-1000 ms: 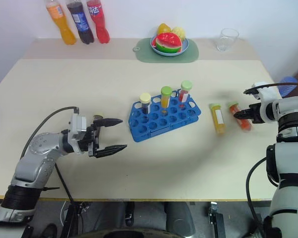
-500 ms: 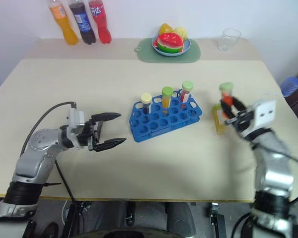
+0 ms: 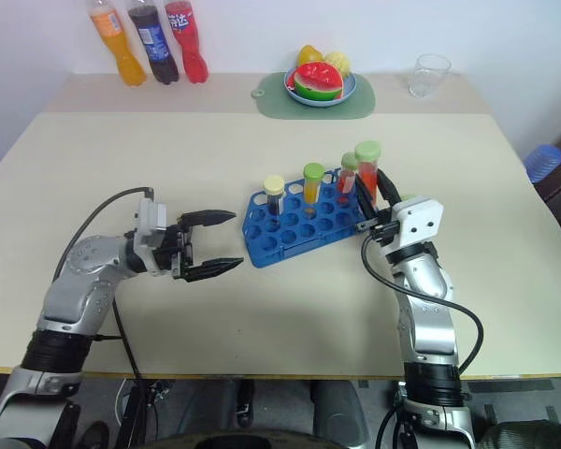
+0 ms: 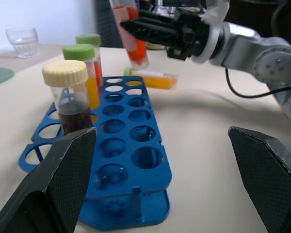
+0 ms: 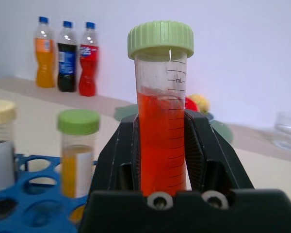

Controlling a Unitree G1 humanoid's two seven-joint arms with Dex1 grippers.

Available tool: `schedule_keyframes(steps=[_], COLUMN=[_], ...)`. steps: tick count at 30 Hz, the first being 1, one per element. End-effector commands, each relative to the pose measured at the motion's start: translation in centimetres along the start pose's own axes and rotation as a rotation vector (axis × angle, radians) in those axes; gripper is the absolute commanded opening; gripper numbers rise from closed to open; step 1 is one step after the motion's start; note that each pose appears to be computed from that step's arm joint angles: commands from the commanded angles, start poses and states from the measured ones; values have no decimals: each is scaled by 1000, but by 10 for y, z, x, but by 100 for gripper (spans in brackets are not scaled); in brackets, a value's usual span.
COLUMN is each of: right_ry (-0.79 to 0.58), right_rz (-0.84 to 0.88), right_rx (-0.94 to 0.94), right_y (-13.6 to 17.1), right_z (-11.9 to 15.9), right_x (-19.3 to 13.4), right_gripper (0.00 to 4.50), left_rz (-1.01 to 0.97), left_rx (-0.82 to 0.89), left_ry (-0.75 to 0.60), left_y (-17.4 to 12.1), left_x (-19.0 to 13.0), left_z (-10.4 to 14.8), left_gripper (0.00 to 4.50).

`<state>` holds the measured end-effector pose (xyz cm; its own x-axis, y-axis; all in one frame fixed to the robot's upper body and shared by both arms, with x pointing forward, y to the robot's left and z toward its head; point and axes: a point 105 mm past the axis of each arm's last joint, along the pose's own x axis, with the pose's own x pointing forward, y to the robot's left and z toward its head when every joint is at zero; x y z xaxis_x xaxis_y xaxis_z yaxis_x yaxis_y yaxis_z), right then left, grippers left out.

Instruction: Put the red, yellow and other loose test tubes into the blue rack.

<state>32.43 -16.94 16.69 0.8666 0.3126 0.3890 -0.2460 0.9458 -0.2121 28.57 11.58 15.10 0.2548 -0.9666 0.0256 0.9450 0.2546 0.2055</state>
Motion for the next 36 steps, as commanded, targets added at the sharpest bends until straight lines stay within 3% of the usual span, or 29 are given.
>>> schedule_keyframes(steps=[1, 21, 28, 29, 36], right_ry=[-50, -5, -16, -19, 51], right_rz=[-9, 3, 39, 51, 145], right_rx=[13, 110, 52, 21, -74], right_y=[2, 9, 10, 9, -6], right_z=[6, -31, -24, -20, 4], right_x=[5, 15, 6, 3, -17], right_gripper=[75, 75, 426, 448, 448], left_rz=[3, 49, 46, 45, 31], left_rx=[35, 51, 46, 45, 28], left_ry=[-18, -5, -11, -12, -32], left_y=[-1, -2, -3, -3, -5], left_x=[-1, -9, -7, -6, 2], left_z=[9, 11, 10, 9, 6], left_gripper=[450, 450, 450, 450, 450])
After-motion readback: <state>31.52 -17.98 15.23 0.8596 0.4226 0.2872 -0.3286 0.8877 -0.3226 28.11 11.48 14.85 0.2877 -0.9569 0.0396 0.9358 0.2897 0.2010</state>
